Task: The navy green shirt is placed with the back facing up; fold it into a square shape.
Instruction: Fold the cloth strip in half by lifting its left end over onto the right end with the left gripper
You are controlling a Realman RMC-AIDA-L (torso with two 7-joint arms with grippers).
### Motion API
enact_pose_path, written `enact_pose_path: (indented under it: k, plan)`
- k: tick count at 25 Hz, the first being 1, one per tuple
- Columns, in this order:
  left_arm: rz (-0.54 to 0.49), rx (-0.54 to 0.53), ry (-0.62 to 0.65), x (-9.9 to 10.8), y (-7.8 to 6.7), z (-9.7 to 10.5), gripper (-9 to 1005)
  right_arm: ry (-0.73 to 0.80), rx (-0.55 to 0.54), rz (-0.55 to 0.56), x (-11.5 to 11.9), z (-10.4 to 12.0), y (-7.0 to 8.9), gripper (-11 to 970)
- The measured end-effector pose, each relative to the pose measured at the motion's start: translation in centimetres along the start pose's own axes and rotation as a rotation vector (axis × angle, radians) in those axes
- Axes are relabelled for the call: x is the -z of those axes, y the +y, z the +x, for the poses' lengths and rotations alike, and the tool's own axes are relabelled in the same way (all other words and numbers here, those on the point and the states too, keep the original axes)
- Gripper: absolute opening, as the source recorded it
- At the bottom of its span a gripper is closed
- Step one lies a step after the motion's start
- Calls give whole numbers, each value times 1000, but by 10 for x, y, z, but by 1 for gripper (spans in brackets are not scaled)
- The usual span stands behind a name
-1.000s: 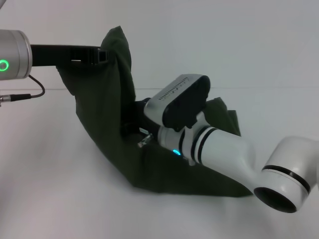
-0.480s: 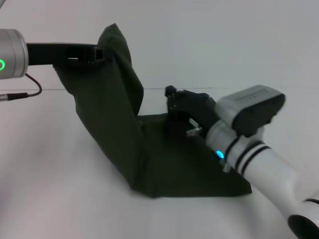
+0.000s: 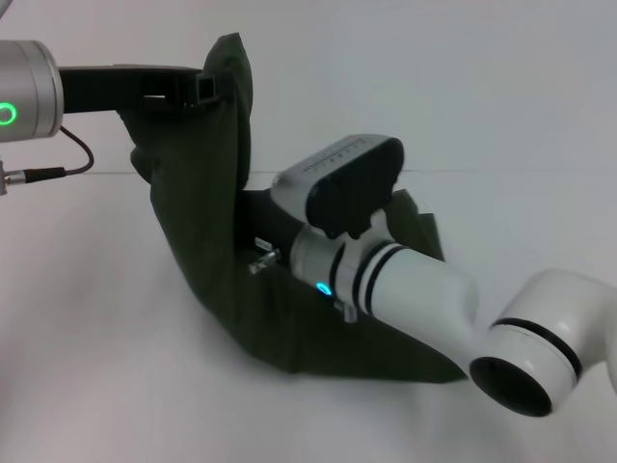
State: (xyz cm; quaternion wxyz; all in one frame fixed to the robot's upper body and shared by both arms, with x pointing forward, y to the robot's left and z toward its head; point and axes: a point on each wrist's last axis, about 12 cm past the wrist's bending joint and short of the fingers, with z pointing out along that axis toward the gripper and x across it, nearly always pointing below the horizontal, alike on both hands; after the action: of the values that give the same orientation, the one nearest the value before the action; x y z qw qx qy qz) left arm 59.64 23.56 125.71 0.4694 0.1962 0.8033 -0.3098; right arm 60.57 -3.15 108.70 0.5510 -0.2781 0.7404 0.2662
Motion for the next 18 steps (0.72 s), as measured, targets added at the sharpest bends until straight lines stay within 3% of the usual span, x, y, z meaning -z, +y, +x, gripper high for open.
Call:
enact_pose_path:
  k: [4, 7, 13, 18]
  plan:
    - [16, 6, -4, -3, 1, 2, 34, 23, 15, -36, -6, -6, 7, 14]
    - [18, 20, 7, -8, 5, 8, 34, 3, -11, -2, 2, 1, -4, 15]
    - [32, 39, 44, -23, 10, 21, 35, -109, -175, 262, 55, 36, -74, 16]
    - [61, 45, 118, -63, -1, 40, 35, -231, -225, 467, 109, 56, -125, 18]
